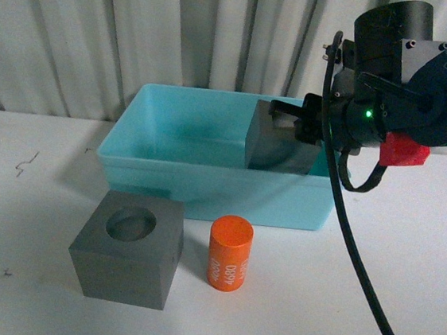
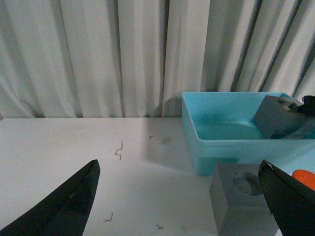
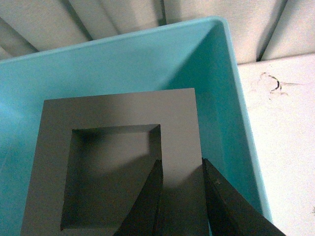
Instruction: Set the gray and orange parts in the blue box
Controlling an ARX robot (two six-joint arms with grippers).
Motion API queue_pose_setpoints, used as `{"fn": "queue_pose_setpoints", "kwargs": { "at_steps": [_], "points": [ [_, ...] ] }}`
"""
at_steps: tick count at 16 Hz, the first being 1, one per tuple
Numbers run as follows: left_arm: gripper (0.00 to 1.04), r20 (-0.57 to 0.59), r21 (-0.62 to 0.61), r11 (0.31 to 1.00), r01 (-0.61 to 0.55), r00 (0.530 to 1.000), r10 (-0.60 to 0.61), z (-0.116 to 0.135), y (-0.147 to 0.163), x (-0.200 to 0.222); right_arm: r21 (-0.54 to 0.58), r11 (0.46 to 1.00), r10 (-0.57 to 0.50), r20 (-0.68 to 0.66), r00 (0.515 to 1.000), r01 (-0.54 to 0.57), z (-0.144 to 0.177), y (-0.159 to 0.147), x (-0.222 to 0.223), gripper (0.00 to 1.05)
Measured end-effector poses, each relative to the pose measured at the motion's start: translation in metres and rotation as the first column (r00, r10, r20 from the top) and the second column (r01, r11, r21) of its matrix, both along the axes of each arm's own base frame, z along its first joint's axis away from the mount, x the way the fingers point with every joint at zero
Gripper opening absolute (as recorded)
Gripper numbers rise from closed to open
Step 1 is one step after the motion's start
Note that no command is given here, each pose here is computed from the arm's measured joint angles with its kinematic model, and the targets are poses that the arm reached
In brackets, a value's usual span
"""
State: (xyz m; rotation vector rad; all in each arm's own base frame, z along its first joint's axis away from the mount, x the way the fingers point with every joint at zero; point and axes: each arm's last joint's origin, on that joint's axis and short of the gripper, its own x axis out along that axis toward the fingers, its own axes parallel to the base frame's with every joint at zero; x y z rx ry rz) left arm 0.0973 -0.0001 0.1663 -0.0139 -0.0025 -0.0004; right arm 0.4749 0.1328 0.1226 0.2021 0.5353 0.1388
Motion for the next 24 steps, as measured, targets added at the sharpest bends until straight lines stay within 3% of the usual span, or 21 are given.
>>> {"fn": "queue_pose_setpoints", "kwargs": {
  "at_steps": [4, 10, 11, 12, 14, 16, 19, 20, 21, 22, 24],
  "points": [
    [0.98, 0.0, 0.0, 1.0, 0.0, 1.0, 0.0, 0.0, 0.0, 0.0, 0.0, 1.0, 0.006, 0.002, 1.0, -0.006, 0.0, 0.005, 0.004, 0.18],
    [0.98, 0.0, 0.0, 1.0, 0.0, 1.0, 0.0, 0.0, 0.0, 0.0, 0.019, 1.0, 0.004, 0.079, 0.997, -0.006, 0.008, 0.004, 0.002, 0.84],
    [0.98, 0.0, 0.0, 1.0, 0.0, 1.0, 0.0, 0.0, 0.0, 0.0, 0.037, 0.999, 0.002, 0.122, 0.993, -0.006, 0.024, 0.0, -0.005, 0.97],
    [0.98, 0.0, 0.0, 1.0, 0.0, 1.0, 0.0, 0.0, 0.0, 0.0, 0.051, 0.999, -0.012, 0.176, 0.984, 0.003, 0.045, -0.008, -0.014, 0.99],
    [0.98, 0.0, 0.0, 1.0, 0.0, 1.0, 0.0, 0.0, 0.0, 0.0, 0.077, 0.997, -0.046, 0.285, 0.957, 0.025, 0.095, -0.03, -0.046, 0.98],
    [0.98, 0.0, 0.0, 1.0, 0.0, 1.0, 0.0, 0.0, 0.0, 0.0, 0.091, 0.99, -0.126, 0.296, 0.947, 0.103, 0.115, -0.063, -0.102, 0.98],
    [0.98, 0.0, 0.0, 1.0, 0.0, 1.0, 0.0, 0.0, 0.0, 0.0, 0.098, 0.933, -0.351, 0.036, 0.936, 0.346, 0.075, -0.105, -0.216, 0.98],
    [0.98, 0.0, 0.0, 1.0, 0.0, 1.0, 0.0, 0.0, 0.0, 0.0, 0.112, 0.927, -0.363, 0.015, 0.932, 0.359, 0.067, -0.108, -0.243, 0.98],
    [0.98, 0.0, 0.0, 1.0, 0.0, 1.0, 0.0, 0.0, 0.0, 0.0, 0.158, 0.931, -0.348, 0.114, 0.931, 0.329, 0.071, -0.108, -0.245, 0.95],
    [0.98, 0.001, 0.0, 1.0, 0.001, 1.0, -0.001, 0.0, 0.0, 0.0, 0.137, 0.964, -0.26, 0.31, 0.915, 0.227, 0.072, -0.11, -0.246, 0.83],
    [0.98, -0.001, 0.0, 1.0, -0.003, 1.0, 0.003, 0.0, 0.0, 0.0, -0.048, 0.983, -0.137, 0.452, 0.882, 0.177, 0.055, -0.116, -0.273, 0.59]
  ]
}}
